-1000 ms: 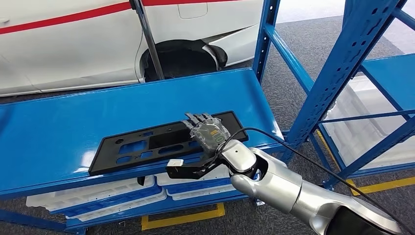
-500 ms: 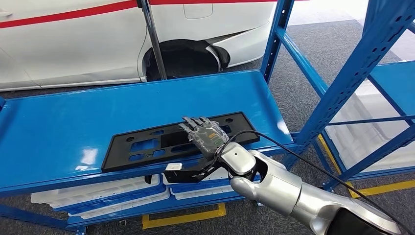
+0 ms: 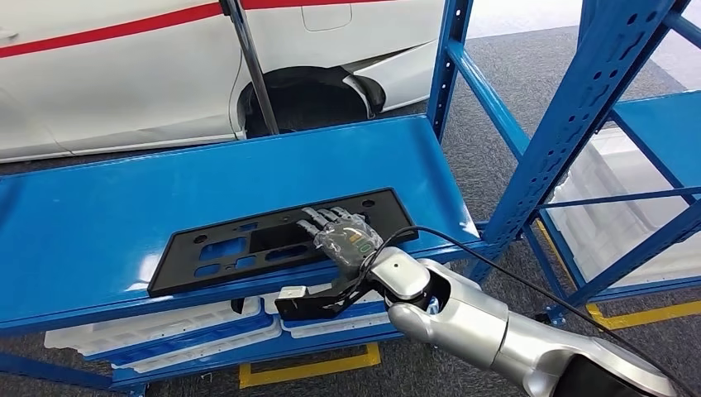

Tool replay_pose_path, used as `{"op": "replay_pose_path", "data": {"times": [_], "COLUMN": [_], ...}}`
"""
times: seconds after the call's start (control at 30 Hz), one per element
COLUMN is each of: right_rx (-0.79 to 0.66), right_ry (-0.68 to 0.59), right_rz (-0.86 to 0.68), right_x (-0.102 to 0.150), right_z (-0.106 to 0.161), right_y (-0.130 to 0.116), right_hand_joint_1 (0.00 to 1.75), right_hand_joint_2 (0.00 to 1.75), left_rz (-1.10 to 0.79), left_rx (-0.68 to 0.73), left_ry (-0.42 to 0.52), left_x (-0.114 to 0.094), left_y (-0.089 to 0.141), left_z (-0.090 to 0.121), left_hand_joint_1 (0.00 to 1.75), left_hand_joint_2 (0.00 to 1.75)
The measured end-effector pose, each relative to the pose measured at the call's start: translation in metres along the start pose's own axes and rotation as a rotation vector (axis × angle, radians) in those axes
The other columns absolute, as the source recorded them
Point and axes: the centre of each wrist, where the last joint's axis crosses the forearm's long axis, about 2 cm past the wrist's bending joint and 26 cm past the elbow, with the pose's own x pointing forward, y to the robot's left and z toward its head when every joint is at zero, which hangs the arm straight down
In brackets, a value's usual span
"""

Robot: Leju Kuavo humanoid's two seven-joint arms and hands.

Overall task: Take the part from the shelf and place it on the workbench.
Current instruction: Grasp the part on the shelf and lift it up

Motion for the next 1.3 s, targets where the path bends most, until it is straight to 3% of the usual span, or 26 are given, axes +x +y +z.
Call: {"op": "replay_pose_path", "data": {"times": [0.5,0.53,0.63,0.67,1.3], "right_rx": [0.041,0.041,0.040,0.039,0.011], "right_ry": [-0.023,-0.024,-0.026,-0.025,-0.009], "right_rz": [-0.010,-0.009,-0.011,-0.015,-0.027], "right_x": [0.006,0.006,0.007,0.007,0.005], "right_z": [0.001,0.001,0.001,0.000,0.000], "right_y": [0.013,0.012,0.012,0.013,0.009], "right_hand_joint_1": [0.00,0.08,1.39,1.75,1.75], "right_hand_joint_2": [1.75,1.75,1.75,1.75,1.75], "left_rz": [-0.001,-0.001,0.000,0.001,0.015], "left_rx": [-0.001,-0.001,-0.001,-0.001,0.003], "left_ry": [0.003,0.003,0.002,0.003,0.003], "left_x": [0.000,0.000,0.000,0.000,0.000], "left_y": [-0.001,-0.001,-0.001,-0.001,0.000], "left_z": [0.000,0.000,0.000,0.000,0.000], "left_hand_joint_1": [0.00,0.00,0.00,0.00,0.00], "left_hand_joint_2": [0.00,0.00,0.00,0.00,0.00]}}
